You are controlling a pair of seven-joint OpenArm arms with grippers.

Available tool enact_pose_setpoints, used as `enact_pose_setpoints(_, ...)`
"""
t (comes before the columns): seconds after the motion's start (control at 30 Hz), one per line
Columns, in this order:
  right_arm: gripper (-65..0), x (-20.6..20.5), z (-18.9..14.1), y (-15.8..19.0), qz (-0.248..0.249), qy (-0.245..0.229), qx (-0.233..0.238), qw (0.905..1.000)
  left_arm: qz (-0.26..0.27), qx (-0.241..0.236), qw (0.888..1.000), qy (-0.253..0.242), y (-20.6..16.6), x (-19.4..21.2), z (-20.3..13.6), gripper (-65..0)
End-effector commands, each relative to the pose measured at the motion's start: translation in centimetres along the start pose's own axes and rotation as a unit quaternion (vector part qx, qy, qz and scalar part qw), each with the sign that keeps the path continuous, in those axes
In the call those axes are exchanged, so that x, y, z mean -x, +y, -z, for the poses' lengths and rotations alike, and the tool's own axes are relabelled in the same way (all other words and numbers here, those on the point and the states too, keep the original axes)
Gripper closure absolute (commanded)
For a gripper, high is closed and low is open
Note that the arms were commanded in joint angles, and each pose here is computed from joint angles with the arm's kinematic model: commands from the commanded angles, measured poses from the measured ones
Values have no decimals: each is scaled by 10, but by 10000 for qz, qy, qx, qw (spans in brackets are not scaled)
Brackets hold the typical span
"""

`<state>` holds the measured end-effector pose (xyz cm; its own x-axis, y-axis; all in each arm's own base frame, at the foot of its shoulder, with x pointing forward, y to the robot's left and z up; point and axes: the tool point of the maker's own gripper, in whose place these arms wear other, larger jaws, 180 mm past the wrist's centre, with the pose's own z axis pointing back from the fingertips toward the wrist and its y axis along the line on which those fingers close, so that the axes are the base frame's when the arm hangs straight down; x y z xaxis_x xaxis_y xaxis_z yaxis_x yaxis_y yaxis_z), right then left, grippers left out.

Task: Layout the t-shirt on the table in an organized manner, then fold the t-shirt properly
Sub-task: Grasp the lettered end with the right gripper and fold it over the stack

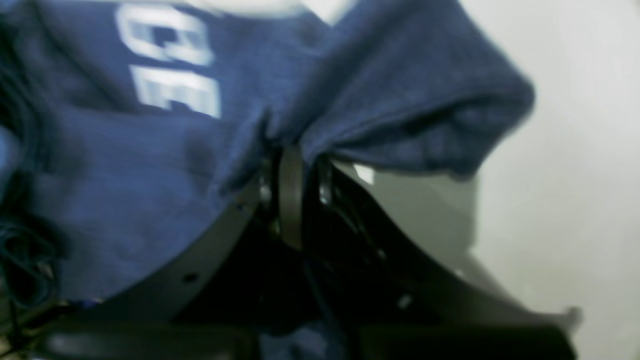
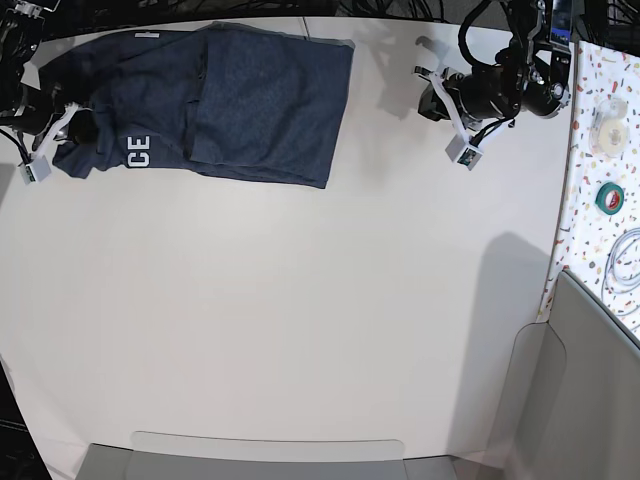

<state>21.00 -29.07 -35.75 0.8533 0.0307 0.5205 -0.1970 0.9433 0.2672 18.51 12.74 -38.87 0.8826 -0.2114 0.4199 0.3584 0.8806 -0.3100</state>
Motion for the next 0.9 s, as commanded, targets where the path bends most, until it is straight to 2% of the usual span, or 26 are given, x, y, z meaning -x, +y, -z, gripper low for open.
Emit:
enact_pose_setpoints(0.0, 0, -19, -10, 5, -283, -279, 42, 9992, 63, -7, 9999, -101, 1, -5, -5, -20)
enact_pose_setpoints(0.2, 0, -49, -22, 55, -1213, -677, -12, 9903, 70, 31, 10000, -30, -2, -1, -3, -21)
enact_pose_setpoints(0.37, 0, -55, -14, 105, -1881, -682, -448, 9787, 26, 27, 10000, 14, 0, 1, -1, -21)
enact_pose_setpoints(0.57, 0, -53, 8, 149, -2129, -625, -1110, 9687, -182, 181, 9987, 433, 0, 26, 19, -21)
enact_pose_setpoints(0.87, 0, -52, 27, 208, -2420, -615, -1912, 9493, -287, 353, 9972, 592, 4, 25, 54, -21)
